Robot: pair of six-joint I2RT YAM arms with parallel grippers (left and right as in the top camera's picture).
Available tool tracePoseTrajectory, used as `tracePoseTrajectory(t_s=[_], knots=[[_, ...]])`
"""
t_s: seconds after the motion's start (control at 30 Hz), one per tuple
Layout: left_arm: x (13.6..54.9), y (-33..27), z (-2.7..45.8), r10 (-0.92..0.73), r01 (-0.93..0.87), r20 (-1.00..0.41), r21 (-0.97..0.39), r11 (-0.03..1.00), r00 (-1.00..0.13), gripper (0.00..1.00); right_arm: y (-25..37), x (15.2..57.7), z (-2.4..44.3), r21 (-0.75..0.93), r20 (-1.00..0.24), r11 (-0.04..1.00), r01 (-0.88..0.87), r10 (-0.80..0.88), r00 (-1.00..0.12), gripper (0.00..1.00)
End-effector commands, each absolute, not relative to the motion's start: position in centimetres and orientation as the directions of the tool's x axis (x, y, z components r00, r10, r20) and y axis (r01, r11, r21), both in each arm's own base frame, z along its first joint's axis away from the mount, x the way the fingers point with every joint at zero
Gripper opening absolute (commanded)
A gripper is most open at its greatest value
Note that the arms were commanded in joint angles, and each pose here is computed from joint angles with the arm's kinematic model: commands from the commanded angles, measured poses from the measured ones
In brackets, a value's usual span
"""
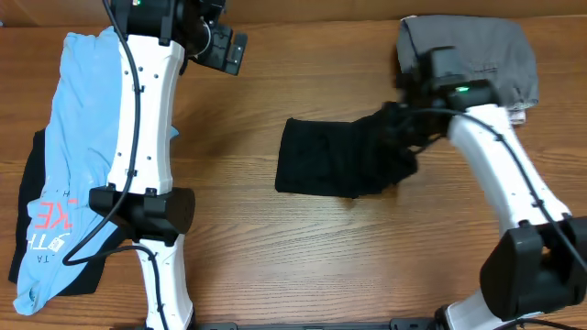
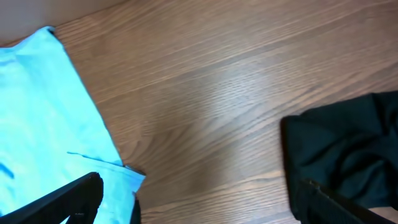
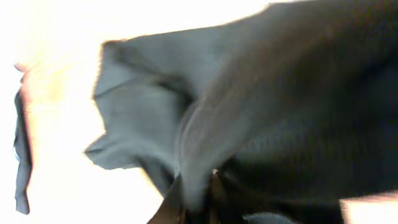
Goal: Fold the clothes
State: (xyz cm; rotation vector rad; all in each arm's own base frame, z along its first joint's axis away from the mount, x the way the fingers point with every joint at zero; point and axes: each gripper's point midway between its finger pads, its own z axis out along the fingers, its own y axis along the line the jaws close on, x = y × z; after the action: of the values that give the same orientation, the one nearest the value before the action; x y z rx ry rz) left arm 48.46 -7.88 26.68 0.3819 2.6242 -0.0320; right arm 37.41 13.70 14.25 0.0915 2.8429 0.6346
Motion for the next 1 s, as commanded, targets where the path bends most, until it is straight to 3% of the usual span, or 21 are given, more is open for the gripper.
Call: tracePoseTrajectory(t_s=[0.0, 0.3, 0.43, 0.5, 0.57, 0.73, 0.97], knots=[[49.0, -7.2, 25.9, 0.238, 0.247, -0.459, 0.043, 0.968, -0.856, 1.0, 17.9, 37.6, 15.5, 0.431, -0.268, 0.901, -0.044, 0.081, -0.96, 0.04], [50.5, -7.0, 19.8, 0.238, 0.243, -0.345, 0.029, 0.97, -0.908, 1.0, 28.9, 36.4, 14.0, 0.416, -0.38, 0.88, -0.229, -0.061, -0.923, 0.1], [51.5, -6.2, 17.2, 0.219, 0.222, -0.31, 0.024, 0.975, -0.925, 1.0, 32.6, 35.9, 10.9, 0.418, -0.378, 0.862, -0.286, -0.121, -0.918, 0.26], [52.2, -5.4, 16.5, 0.196, 0.2, -0.314, 0.021, 0.98, -0.929, 1.0, 34.3, 35.6, 9.5, 0.422, -0.377, 0.851, -0.314, -0.15, -0.914, 0.47], [53.0, -4.3, 16.3, 0.161, 0.164, -0.334, 0.017, 0.986, -0.929, 1.0, 36.2, 34.8, 8.7, 0.458, -0.373, 0.817, -0.35, -0.181, -0.91, 0.54], [55.0, -0.3, 17.2, 0.029, 0.036, -0.412, -0.009, 0.999, -0.911, 1.0, 38.3, 33.7, 9.8, 0.49, -0.396, 0.771, -0.407, -0.219, -0.892, 0.68], [55.5, 3.9, 17.7, -0.093, -0.031, -0.441, -0.145, 0.989, -0.893, 1.0, 37.7, 33.8, 17.5, 0.445, -0.476, 0.744, -0.499, -0.275, -0.835, 0.81]])
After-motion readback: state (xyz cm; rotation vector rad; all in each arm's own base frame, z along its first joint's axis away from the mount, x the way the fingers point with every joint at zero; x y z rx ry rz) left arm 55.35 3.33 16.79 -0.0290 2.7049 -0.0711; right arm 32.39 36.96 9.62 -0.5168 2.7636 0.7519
